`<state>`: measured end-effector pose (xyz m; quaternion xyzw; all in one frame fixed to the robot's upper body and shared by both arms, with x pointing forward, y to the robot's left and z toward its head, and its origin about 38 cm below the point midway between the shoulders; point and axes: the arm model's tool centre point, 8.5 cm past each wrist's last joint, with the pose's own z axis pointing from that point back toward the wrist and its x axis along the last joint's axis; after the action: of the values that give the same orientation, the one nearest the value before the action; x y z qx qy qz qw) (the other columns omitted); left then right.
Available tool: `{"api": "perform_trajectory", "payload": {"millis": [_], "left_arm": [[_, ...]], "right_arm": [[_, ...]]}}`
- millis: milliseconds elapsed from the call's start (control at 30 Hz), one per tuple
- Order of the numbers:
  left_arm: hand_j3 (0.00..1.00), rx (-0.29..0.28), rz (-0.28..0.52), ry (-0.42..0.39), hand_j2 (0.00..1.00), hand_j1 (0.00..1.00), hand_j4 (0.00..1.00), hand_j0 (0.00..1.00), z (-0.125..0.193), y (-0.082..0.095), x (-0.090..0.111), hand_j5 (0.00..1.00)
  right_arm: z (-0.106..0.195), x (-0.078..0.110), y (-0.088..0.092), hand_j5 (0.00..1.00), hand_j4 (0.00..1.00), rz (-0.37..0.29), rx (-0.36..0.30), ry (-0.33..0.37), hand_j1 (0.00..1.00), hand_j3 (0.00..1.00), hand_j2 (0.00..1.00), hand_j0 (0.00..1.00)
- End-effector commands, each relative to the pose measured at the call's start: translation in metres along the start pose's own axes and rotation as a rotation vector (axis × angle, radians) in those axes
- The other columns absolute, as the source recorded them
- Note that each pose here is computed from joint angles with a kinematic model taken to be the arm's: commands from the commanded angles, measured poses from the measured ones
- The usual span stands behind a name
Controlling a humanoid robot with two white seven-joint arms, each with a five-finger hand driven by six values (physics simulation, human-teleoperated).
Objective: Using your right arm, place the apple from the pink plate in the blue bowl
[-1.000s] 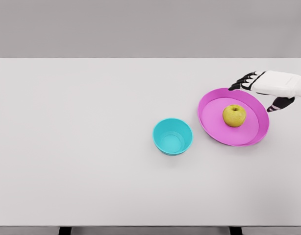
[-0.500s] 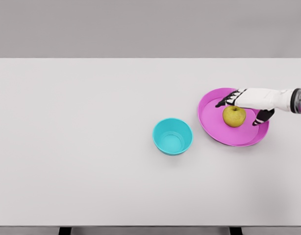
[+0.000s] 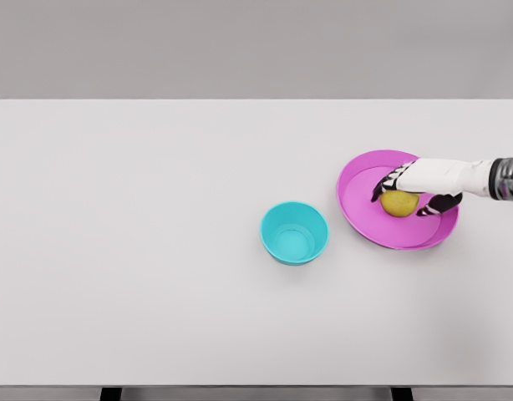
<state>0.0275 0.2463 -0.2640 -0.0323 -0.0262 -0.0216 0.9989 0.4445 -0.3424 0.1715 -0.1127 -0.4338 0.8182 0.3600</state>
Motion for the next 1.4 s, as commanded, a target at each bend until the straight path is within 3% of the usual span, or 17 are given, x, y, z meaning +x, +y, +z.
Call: {"api": "perform_trajectory", "payload": {"millis": [0,67,433,700,933,1167,1367], "left_arm": [[1.0,0.0,0.0,0.0,1.0,1.0,1.0,1.0,0.0,0.0,0.0,1.0],[1.0,-0.002,0.0,0.0,1.0,1.0,1.0,1.0,0.0,0.0,0.0,1.0],[1.0,0.0,0.0,0.0,1.0,1.0,1.0,1.0,0.0,0.0,0.0,1.0],[1.0,0.0,0.0,0.0,1.0,1.0,1.0,1.0,0.0,0.0,0.0,1.0],[1.0,0.0,0.0,0.0,1.0,1.0,1.0,1.0,0.0,0.0,0.0,1.0],[1.0,0.0,0.0,0.0,1.0,1.0,1.0,1.0,0.0,0.0,0.0,1.0],[1.0,-0.002,0.0,0.0,1.0,1.0,1.0,1.0,0.0,0.0,0.0,1.0]], "right_arm": [[0.0,0.0,0.001,0.58,0.58,-0.001,0.003,0.0,0.58,0.58,0.58,0.58],[0.0,0.0,0.0,0.53,0.53,0.0,0.003,-0.001,0.53,0.53,0.53,0.53],[0.004,-0.001,-0.013,0.53,0.53,0.014,-0.023,0.002,0.53,0.53,0.53,0.53],[0.003,0.002,-0.047,0.54,0.54,0.055,-0.084,-0.005,0.54,0.54,0.54,0.54],[-0.005,0.014,-0.064,0.54,0.54,0.085,-0.114,-0.037,0.54,0.54,0.54,0.54],[-0.009,0.048,-0.083,0.54,0.54,0.176,-0.146,-0.115,0.54,0.54,0.54,0.54],[-0.017,0.089,-0.094,0.54,0.54,0.259,-0.172,-0.213,0.54,0.54,0.54,0.54]]}}
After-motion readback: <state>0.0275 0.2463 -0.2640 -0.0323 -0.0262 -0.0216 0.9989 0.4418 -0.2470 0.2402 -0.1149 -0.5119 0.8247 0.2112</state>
